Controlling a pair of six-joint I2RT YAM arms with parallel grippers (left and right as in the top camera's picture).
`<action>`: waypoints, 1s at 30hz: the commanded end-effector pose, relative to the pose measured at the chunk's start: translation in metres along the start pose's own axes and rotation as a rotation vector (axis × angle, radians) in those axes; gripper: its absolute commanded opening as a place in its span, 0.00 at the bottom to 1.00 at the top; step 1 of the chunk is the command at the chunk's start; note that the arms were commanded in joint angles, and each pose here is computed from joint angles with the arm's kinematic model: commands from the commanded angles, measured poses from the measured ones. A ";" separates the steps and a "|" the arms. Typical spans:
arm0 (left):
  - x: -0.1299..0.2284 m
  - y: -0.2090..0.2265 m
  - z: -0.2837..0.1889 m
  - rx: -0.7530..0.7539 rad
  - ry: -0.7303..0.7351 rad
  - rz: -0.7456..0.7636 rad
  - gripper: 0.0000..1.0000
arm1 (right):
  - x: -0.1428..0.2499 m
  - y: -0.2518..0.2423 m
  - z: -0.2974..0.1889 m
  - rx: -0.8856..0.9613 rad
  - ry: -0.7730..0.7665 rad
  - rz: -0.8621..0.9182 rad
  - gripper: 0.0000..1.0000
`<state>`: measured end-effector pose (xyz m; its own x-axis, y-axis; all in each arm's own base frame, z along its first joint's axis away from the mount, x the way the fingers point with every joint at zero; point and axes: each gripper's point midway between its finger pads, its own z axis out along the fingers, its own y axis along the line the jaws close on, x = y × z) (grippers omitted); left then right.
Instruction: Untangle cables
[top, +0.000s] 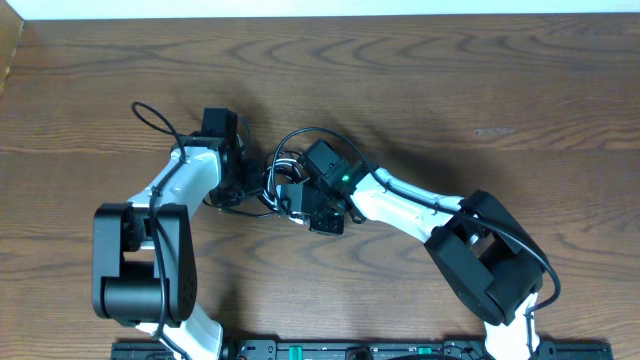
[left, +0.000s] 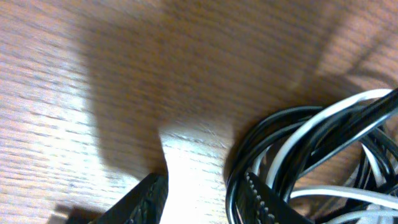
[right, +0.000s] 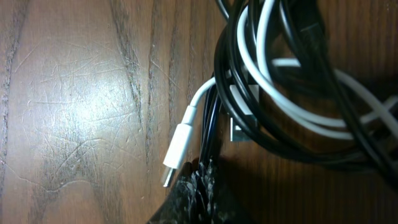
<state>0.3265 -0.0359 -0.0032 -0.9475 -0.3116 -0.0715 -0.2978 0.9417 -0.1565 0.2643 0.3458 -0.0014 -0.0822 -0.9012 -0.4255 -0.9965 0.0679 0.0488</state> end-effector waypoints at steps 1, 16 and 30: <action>0.029 0.046 0.030 -0.191 0.065 -0.036 0.42 | 0.040 -0.002 0.016 0.016 0.128 0.053 0.01; 0.028 0.069 0.030 -0.310 0.016 -0.118 0.41 | 0.073 -0.019 0.007 0.121 0.286 0.066 0.01; 0.026 0.082 0.027 -0.355 0.001 -0.157 0.41 | 0.145 -0.053 -0.025 0.134 0.391 0.335 0.01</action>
<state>0.3264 -0.0064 -0.0065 -0.8942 -0.4155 -0.1669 -0.4191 0.9078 -0.0149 0.3078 0.2641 -0.0034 -0.2784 -0.9280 -0.2476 -0.9591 0.2825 0.0199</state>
